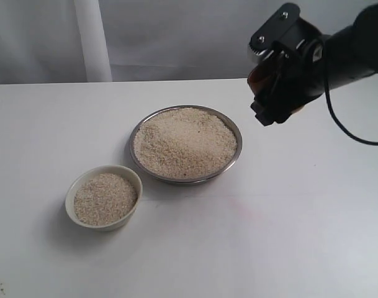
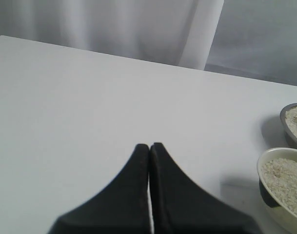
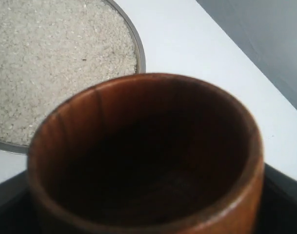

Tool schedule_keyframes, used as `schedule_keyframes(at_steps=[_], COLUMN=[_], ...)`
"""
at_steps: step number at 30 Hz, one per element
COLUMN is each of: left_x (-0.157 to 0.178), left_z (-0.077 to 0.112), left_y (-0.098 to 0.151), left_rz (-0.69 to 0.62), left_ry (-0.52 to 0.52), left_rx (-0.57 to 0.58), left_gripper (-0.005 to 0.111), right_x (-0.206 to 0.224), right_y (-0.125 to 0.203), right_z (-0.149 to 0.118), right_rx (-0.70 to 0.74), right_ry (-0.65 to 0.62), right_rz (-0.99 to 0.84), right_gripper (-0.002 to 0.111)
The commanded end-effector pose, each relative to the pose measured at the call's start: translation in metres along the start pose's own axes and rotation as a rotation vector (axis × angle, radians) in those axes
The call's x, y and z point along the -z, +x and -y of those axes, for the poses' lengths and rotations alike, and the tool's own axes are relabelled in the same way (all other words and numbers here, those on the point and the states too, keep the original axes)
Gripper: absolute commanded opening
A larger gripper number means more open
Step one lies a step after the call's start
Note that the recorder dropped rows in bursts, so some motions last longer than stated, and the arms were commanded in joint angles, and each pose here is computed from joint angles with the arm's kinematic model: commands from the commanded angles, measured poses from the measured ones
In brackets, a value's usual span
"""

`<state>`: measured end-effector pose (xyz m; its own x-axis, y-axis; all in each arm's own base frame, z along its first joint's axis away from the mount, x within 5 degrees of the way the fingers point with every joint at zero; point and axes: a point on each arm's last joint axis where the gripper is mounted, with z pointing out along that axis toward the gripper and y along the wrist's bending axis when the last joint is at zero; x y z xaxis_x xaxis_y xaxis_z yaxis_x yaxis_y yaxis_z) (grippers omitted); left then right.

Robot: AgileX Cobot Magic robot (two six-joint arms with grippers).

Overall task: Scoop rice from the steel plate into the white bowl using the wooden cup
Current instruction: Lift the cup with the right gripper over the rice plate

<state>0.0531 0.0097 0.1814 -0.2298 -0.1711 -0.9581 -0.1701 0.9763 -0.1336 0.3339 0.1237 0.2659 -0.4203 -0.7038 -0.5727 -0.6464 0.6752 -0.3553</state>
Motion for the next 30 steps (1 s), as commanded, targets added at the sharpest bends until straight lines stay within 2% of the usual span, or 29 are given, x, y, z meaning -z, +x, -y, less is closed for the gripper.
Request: schedule_keyframes(at_steps=[1, 7, 13, 16, 23, 30], left_x=[0.001, 0.001, 0.001, 0.001, 0.001, 0.001], left_z=[0.000, 0.000, 0.000, 0.000, 0.000, 0.000], left_y=[-0.002, -0.002, -0.002, -0.002, -0.002, -0.002], left_rz=[0.012, 0.012, 0.012, 0.012, 0.012, 0.012], left_ry=[0.002, 0.002, 0.002, 0.002, 0.002, 0.002], left_rx=[-0.001, -0.001, -0.001, -0.001, -0.001, -0.001], left_gripper=[0.000, 0.000, 0.000, 0.000, 0.000, 0.000], right_x=[0.017, 0.019, 0.006, -0.003, -0.033, -0.081], right_y=[-0.017, -0.029, -0.049, -0.064, -0.095, -0.097], right_z=[0.007, -0.006, -0.033, -0.046, -0.067, -0.071], right_rx=[0.016, 0.097, 0.367, 0.512, 0.740, 0.905], right_ry=[-0.040, -0.092, -0.139, -0.122, -0.019, -0.015], right_rz=[-0.020, -0.060, -0.209, -0.280, -0.317, -0.398], right_gripper=[0.000, 0.000, 0.000, 0.000, 0.000, 0.000])
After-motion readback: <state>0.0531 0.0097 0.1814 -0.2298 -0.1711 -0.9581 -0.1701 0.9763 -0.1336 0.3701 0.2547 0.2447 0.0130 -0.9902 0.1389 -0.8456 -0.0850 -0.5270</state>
